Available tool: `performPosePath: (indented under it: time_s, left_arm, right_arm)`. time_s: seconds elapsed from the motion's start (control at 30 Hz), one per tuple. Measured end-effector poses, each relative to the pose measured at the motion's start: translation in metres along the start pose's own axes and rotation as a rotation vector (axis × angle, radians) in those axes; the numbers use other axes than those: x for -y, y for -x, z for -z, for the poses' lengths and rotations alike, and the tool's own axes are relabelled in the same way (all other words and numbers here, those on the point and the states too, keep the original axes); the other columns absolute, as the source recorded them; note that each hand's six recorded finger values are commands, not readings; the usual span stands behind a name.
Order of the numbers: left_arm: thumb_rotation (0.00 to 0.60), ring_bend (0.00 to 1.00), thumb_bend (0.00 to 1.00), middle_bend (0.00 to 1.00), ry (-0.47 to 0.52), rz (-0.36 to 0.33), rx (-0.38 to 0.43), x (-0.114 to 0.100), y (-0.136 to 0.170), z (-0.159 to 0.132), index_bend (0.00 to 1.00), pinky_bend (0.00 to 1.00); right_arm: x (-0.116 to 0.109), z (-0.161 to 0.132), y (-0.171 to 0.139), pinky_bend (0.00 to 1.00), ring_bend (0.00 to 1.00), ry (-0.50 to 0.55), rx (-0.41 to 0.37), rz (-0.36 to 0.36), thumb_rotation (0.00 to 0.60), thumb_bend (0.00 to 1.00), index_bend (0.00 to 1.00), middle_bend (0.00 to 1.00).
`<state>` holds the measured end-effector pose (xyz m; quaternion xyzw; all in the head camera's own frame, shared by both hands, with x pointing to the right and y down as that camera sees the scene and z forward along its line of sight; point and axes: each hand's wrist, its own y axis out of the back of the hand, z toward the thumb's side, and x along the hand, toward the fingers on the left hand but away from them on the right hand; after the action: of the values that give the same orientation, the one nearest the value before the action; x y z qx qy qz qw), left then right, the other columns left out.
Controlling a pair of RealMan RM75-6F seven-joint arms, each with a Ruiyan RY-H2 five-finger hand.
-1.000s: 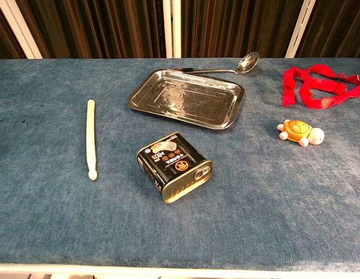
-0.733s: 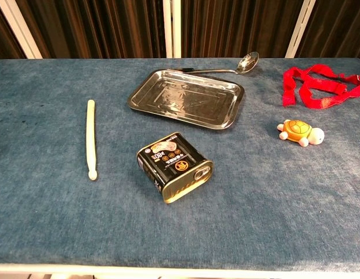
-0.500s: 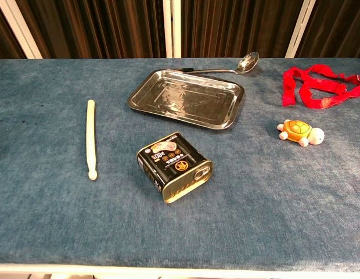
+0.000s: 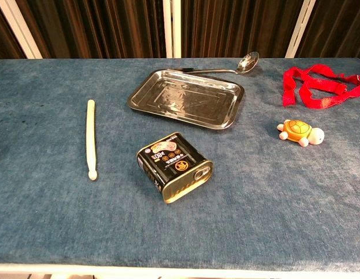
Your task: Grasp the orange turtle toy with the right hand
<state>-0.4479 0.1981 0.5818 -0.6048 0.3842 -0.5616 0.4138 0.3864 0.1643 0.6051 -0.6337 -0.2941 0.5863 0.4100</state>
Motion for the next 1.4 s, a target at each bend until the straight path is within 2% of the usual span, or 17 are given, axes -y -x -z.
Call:
performPosePath:
  time_s: [0.1,0.23,0.63,0.83,1.23,1.4]
  left_arm:
    - [0.600,0.00,0.11,0.08,0.000,0.002,-0.002,0.000,0.000,0.000,0.13,0.04]
    - [0.600,0.00,0.11,0.08,0.002,0.005,0.005,0.001,0.001,-0.002,0.13,0.04]
    - [0.600,0.00,0.11,0.08,0.002,0.025,-0.017,0.004,0.006,0.005,0.15,0.04]
    - [0.600,0.00,0.11,0.08,0.005,0.029,-0.019,0.005,0.007,0.005,0.15,0.04]
    - [0.600,0.00,0.11,0.08,0.010,0.033,-0.033,0.006,0.009,0.011,0.15,0.04]
    - [0.600,0.00,0.11,0.08,0.013,0.028,-0.019,0.006,0.009,0.012,0.15,0.04]
  right_arm:
    - [0.006,-0.016,0.016,0.00,0.00,-0.016,-0.032,-0.010,0.600,0.15,0.00,0.06]
    - [0.015,-0.033,0.036,0.00,0.00,-0.032,-0.053,-0.031,0.600,0.24,0.00,0.09]
    - [0.045,-0.061,0.069,0.00,0.00,-0.044,-0.046,-0.114,0.600,0.24,0.00,0.13]
    - [0.051,-0.072,0.077,0.00,0.00,-0.041,-0.062,-0.145,0.600,0.24,0.01,0.15]
    - [0.064,-0.085,0.088,0.00,0.00,-0.052,-0.065,-0.192,0.600,0.24,0.14,0.27]
    - [0.067,-0.090,0.093,0.00,0.05,-0.073,-0.072,-0.189,0.600,0.26,0.27,0.36]
